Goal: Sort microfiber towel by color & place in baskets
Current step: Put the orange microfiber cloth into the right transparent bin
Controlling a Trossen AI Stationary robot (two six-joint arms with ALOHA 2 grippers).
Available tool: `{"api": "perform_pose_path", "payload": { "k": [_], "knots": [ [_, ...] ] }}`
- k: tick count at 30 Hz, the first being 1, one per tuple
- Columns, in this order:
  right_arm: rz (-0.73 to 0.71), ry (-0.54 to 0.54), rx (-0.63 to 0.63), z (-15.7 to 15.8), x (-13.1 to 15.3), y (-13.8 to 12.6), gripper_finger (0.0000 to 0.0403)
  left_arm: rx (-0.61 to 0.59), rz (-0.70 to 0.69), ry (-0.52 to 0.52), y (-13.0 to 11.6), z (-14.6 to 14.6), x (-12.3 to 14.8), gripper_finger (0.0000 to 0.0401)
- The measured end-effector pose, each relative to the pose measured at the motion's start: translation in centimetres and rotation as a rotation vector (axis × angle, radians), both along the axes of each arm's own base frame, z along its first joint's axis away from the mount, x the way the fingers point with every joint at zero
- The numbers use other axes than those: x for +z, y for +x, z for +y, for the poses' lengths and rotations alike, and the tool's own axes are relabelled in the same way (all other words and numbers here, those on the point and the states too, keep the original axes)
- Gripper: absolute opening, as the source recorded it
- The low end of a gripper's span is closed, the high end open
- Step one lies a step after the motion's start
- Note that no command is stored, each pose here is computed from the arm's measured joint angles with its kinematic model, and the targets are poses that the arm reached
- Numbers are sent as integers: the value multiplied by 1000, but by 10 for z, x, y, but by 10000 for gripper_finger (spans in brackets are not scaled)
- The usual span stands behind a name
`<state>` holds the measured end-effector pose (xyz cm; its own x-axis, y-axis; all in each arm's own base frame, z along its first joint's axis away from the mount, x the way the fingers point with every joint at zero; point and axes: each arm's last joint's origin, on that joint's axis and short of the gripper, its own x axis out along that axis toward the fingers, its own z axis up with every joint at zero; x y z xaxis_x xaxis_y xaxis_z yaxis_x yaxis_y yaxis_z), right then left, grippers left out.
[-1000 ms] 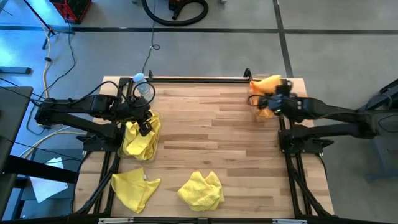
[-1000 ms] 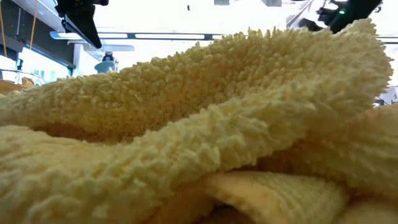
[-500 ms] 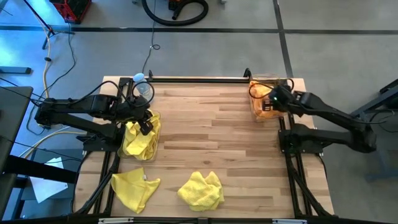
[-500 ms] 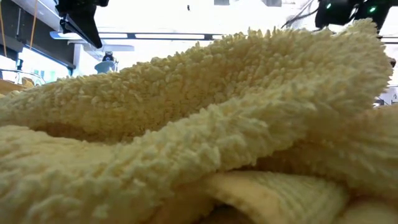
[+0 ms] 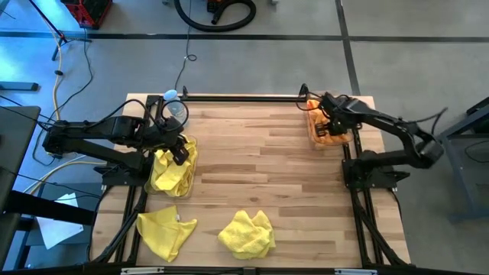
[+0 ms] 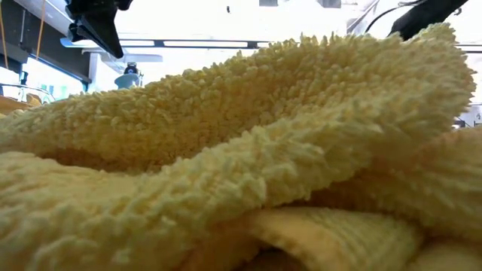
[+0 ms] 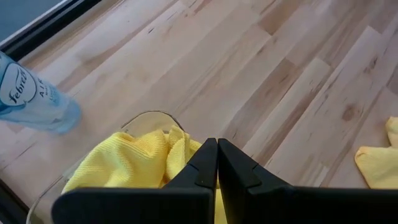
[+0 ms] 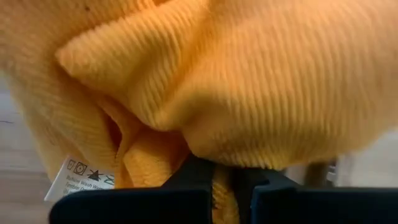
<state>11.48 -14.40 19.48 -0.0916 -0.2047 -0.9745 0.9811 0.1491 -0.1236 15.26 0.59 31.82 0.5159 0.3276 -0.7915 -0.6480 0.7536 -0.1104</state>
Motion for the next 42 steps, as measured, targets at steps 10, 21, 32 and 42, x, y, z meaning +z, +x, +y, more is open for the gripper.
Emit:
{"api": "perform_pose_path", "payload": {
  "k": [10,21,32,42],
  "knots": [
    [-22,88,9,-18,-19,2,27,27,-12,-18,0,0,0,0],
    [-121,72,15,-5,1,-6,153,34,-14,-22,0,0,0,0],
    [-259,-50,-98,21,38,-24,188,49,-20,-32,0,0,0,0],
    [-349,-276,-45,-5,53,-9,187,51,-21,-33,0,0,0,0]
  ]
}}
